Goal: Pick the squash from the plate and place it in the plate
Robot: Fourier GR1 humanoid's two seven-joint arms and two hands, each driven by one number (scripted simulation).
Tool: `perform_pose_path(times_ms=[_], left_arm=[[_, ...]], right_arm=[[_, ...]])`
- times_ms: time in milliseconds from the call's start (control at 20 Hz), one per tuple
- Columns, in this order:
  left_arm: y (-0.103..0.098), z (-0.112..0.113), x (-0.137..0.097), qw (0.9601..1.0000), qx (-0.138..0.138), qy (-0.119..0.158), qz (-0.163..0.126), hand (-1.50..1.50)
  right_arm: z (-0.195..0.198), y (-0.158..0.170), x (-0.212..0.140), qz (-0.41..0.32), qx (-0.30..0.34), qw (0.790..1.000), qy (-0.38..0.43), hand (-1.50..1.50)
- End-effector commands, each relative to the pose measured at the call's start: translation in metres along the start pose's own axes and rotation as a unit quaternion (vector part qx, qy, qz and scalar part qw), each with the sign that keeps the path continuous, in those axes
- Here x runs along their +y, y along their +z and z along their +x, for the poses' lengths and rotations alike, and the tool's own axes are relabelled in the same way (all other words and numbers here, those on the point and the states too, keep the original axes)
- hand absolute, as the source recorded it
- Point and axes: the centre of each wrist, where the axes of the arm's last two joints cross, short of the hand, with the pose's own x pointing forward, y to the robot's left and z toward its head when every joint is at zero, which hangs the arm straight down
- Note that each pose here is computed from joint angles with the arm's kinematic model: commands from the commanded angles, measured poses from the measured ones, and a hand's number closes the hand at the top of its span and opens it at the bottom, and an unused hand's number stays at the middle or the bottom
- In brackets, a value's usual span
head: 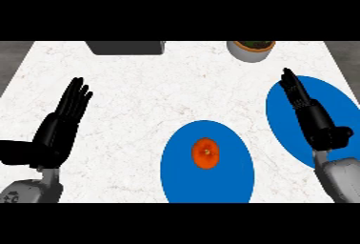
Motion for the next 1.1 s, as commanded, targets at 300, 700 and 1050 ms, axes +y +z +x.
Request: perform_pose_path(times_ms=[300, 700, 1050], left_arm=[[0.036, -0.068, -0.009, 0.9790, 0.204, 0.008, 0.003, 0.00], [0.039, -0.086, -0.033, 0.9668, 0.255, 0.019, 0.009, 0.00], [0.045, -0.081, -0.029, 0.9659, 0.257, 0.021, 0.020, 0.00]], right_arm=[[0.103, -0.072, -0.029, 0.160, -0.156, 0.947, 0.232, 1.50], [-0.022, -0.077, 0.022, 0.095, -0.157, 0.980, -0.080, -1.50], [0.029, -0.105, -0.034, 0.215, -0.133, 0.965, 0.074, -1.50]])
